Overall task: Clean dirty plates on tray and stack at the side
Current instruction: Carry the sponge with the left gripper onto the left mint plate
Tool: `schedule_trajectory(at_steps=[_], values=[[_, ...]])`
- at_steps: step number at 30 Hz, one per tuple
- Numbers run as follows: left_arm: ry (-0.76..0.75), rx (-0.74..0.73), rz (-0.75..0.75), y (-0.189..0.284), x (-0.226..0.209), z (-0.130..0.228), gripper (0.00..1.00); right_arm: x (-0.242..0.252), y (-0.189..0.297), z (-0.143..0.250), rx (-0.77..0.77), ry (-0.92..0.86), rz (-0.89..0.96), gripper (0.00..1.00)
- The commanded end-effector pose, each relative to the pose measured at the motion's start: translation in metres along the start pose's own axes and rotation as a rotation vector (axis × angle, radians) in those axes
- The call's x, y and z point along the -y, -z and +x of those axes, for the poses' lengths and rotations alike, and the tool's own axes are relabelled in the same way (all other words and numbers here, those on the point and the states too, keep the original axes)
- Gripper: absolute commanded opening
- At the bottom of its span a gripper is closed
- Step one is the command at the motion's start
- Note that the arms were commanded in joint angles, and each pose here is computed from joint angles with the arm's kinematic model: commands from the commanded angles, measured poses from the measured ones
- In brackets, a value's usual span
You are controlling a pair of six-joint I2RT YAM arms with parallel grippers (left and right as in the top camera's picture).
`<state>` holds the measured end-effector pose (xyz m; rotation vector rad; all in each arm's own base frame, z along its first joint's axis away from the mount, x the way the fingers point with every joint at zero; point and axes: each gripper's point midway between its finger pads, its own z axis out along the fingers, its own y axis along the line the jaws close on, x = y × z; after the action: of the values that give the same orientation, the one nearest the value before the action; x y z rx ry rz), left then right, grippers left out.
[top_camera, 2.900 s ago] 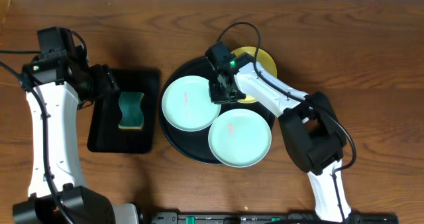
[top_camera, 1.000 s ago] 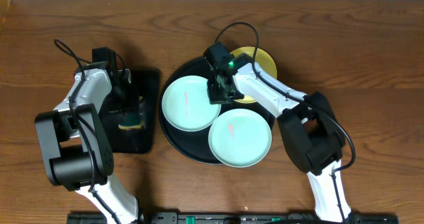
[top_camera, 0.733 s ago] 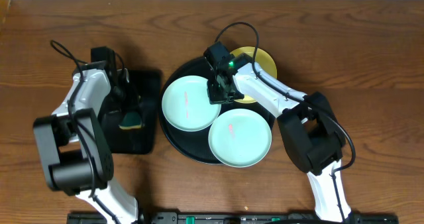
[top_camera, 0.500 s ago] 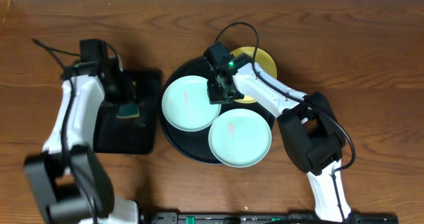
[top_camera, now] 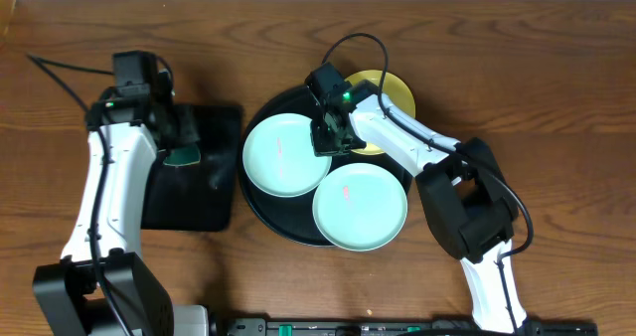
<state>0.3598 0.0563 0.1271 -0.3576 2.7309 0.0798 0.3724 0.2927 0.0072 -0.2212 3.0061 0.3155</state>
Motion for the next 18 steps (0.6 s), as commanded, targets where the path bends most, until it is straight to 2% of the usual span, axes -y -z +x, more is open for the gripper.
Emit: schedule_trajectory(at_steps=[1, 4, 6, 10, 13, 18], values=[[-0.029, 0.054, -0.134, 0.005, 0.000, -0.009, 0.07, 0.007, -0.015, 0.002, -0.005, 0.024, 0.054, 0.01], [-0.073, 0.089, -0.129, 0.005, 0.019, -0.012, 0.07, 0.007, -0.015, 0.002, -0.005, 0.024, 0.054, 0.01], [-0.043, 0.100, -0.116, 0.005, 0.025, -0.013, 0.07, 0.008, -0.015, 0.002, -0.007, 0.024, 0.054, 0.01], [0.026, 0.052, 0.074, 0.003, 0.054, -0.006, 0.07, 0.006, -0.015, 0.003, -0.013, 0.026, 0.041, 0.01], [0.020, 0.004, 0.241, 0.006, 0.084, 0.003, 0.08, 0.004, -0.015, 0.003, -0.016, 0.026, 0.032, 0.01], [0.020, -0.068, 0.267, -0.009, 0.102, 0.021, 0.07, 0.002, -0.015, 0.005, -0.025, 0.030, 0.018, 0.01]])
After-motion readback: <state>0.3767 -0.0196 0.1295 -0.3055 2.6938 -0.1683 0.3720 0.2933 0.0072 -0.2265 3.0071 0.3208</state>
